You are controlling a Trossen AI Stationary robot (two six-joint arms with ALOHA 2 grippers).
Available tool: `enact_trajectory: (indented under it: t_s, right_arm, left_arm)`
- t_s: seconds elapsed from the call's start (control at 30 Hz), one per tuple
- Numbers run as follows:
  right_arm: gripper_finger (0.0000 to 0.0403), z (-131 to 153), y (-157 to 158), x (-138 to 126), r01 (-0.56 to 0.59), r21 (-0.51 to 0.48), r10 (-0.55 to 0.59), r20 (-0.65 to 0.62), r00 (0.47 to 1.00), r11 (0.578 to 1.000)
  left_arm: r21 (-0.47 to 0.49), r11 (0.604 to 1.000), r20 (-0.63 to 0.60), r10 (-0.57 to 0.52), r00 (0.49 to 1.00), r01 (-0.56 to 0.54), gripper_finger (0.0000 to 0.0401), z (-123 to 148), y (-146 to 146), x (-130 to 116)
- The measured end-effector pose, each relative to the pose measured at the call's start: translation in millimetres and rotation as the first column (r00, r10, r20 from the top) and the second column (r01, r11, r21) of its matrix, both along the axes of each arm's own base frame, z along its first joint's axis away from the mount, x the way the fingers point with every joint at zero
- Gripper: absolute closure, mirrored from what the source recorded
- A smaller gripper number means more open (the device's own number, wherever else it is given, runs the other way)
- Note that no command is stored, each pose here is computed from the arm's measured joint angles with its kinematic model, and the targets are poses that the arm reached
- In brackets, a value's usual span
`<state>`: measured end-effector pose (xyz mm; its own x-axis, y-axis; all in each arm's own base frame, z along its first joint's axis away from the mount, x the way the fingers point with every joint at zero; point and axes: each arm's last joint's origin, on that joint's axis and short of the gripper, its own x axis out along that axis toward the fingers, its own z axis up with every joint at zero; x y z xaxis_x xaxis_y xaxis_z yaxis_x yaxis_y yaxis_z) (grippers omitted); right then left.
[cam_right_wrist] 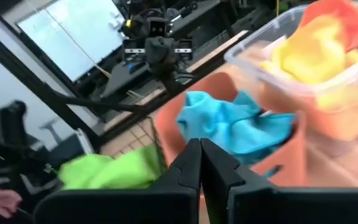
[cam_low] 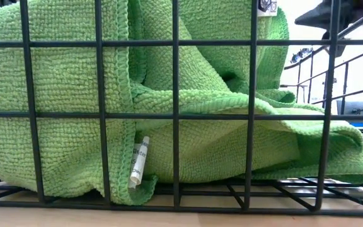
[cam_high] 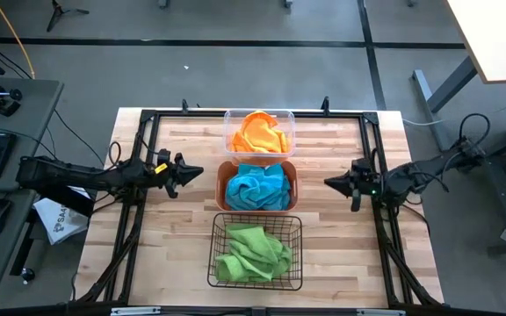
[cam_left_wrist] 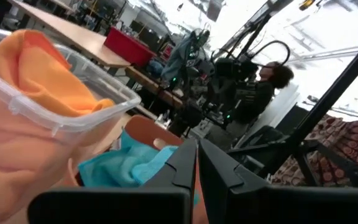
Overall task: Sort microfiber towel by color & place in baskets
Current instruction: Return to Home Position
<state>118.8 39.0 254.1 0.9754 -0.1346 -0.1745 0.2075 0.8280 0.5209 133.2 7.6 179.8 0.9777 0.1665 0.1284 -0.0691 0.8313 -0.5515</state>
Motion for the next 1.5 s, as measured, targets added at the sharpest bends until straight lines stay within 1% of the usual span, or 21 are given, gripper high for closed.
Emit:
enact_trajectory:
  t_s: [0.07, 0.17, 0.33, 0.43, 0.53, 0.63, 0.73, 0.8, 0.93, 1.03, 1.1, 1.5]
  right_arm:
    - [0.0403, -3, -6, -7, 0.010, -0.040, -0.010, -0.005, 1.000, 0.999]
    - [0.0403, -9, -15, -15, 0.044, -0.093, -0.042, 0.022, 0.999, 0.995]
    - [0.0403, -25, -26, -20, 0.040, -0.093, -0.035, 0.060, 0.998, 0.995]
    - [0.0403, -35, -29, -17, 0.034, -0.093, -0.020, 0.143, 0.989, 0.995]
    - [0.0403, -46, -31, -13, 0.007, -0.101, 0.017, 0.235, 0.972, 0.995]
    - [0.0403, -59, -33, -10, -0.003, -0.105, 0.032, 0.279, 0.960, 0.994]
    - [0.0403, -72, -34, -9, -0.016, -0.108, 0.048, 0.296, 0.954, 0.994]
    - [0.0403, -74, -35, -9, -0.023, -0.121, 0.055, 0.268, 0.962, 0.992]
    - [0.0403, -80, -35, -9, -0.016, -0.214, 0.059, 0.195, 0.979, 0.977]
    - [0.0403, -93, -36, -9, 0.005, -0.215, 0.011, 0.070, 0.997, 0.977]
    - [0.0403, -100, -37, -10, 0.010, -0.210, -0.012, -0.008, 1.000, 0.978]
    - [0.0403, -102, -37, -9, 0.006, -0.207, -0.013, -0.030, 0.999, 0.978]
  left_arm:
    - [0.000, 1.000, -0.011, 0.000, 1.000, 0.000, 0.0394, -1, 0, 0]
    - [-0.001, 1.000, -0.024, 0.000, 1.000, 0.000, 0.0394, -2, 0, 0]
    - [-0.001, 1.000, -0.027, 0.000, 1.000, 0.000, 0.0394, -3, 0, 0]
    - [-0.001, 1.000, -0.025, 0.000, 1.000, 0.000, 0.0394, -2, 0, 0]
    - [-0.001, 1.000, -0.025, 0.000, 1.000, 0.000, 0.0394, -2, 0, 0]
    - [-0.001, 1.000, -0.026, 0.000, 1.000, 0.000, 0.0394, -3, 0, 0]
    - [-0.001, 1.000, -0.026, 0.000, 1.000, 0.000, 0.0394, -2, 0, 0]
    - [-0.001, 1.000, -0.026, 0.000, 1.000, 0.000, 0.0394, -2, 0, 0]
    - [-0.001, 1.000, -0.026, 0.000, 1.000, 0.000, 0.0394, -2, 0, 0]
    - [-0.001, 1.000, -0.026, 0.000, 1.000, 0.000, 0.0394, -3, 0, 0]
    - [-0.001, 1.000, -0.026, 0.000, 1.000, 0.000, 0.0394, -3, 0, 0]
    - [-0.002, 1.000, -0.044, -0.001, 0.999, 0.000, 0.0394, -4, 0, 0]
